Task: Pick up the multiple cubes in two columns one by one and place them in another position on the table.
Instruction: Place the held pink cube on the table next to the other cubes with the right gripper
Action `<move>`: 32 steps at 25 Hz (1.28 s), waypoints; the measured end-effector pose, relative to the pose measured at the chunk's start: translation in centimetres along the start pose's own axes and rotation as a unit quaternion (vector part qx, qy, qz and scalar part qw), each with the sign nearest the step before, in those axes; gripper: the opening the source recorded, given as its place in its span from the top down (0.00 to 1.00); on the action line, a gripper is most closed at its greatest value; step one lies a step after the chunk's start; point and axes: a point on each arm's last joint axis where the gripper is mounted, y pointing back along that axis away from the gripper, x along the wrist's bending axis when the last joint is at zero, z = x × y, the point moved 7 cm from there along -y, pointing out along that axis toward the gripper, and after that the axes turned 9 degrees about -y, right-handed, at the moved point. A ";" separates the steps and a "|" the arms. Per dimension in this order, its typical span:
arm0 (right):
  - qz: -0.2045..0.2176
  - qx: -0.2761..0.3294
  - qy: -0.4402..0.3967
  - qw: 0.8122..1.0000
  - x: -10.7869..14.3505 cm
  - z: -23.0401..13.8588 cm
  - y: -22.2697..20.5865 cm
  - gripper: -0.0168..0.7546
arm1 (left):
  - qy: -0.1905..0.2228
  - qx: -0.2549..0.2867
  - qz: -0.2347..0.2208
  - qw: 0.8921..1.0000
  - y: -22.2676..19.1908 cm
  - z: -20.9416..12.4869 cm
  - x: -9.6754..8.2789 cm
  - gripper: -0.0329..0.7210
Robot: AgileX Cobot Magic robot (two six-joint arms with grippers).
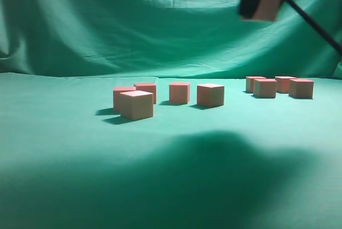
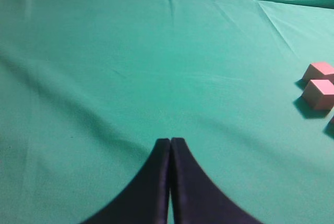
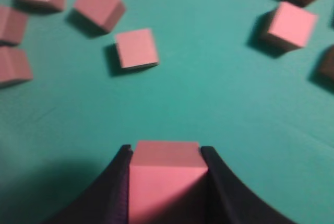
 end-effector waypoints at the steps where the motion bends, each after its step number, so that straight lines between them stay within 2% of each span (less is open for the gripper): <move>1: 0.006 0.006 0.028 1.000 1.5 -0.3 -0.5 0.64 | 0.000 0.000 0.000 1.000 0.0 0.0 0.0 0.96; 6: 0.036 0.021 0.169 0.985 8.3 -1.5 -3.3 0.64 | 0.000 0.000 0.000 1.000 0.0 0.0 0.0 0.96; 11: 0.048 0.055 0.263 0.962 11.7 -3.3 -6.6 0.64 | 0.000 0.000 0.000 1.000 0.0 0.0 0.0 0.96; 15: 0.048 0.064 0.284 0.956 12.0 -3.5 -8.5 0.64 | 0.000 0.000 0.000 1.000 0.0 0.0 0.0 0.96; 23: 0.045 0.041 0.287 0.956 12.5 -2.2 -10.5 0.64 | 0.000 0.000 0.000 1.000 0.0 0.0 0.0 0.96; 27: 0.043 0.050 0.287 0.956 12.4 -2.3 -11.8 0.64 | 0.000 0.000 0.000 1.000 0.0 0.0 0.0 0.96; 32: 0.024 0.061 0.306 0.950 11.7 -2.5 -12.7 0.64 | 0.000 0.000 0.000 1.000 0.0 0.0 0.0 0.96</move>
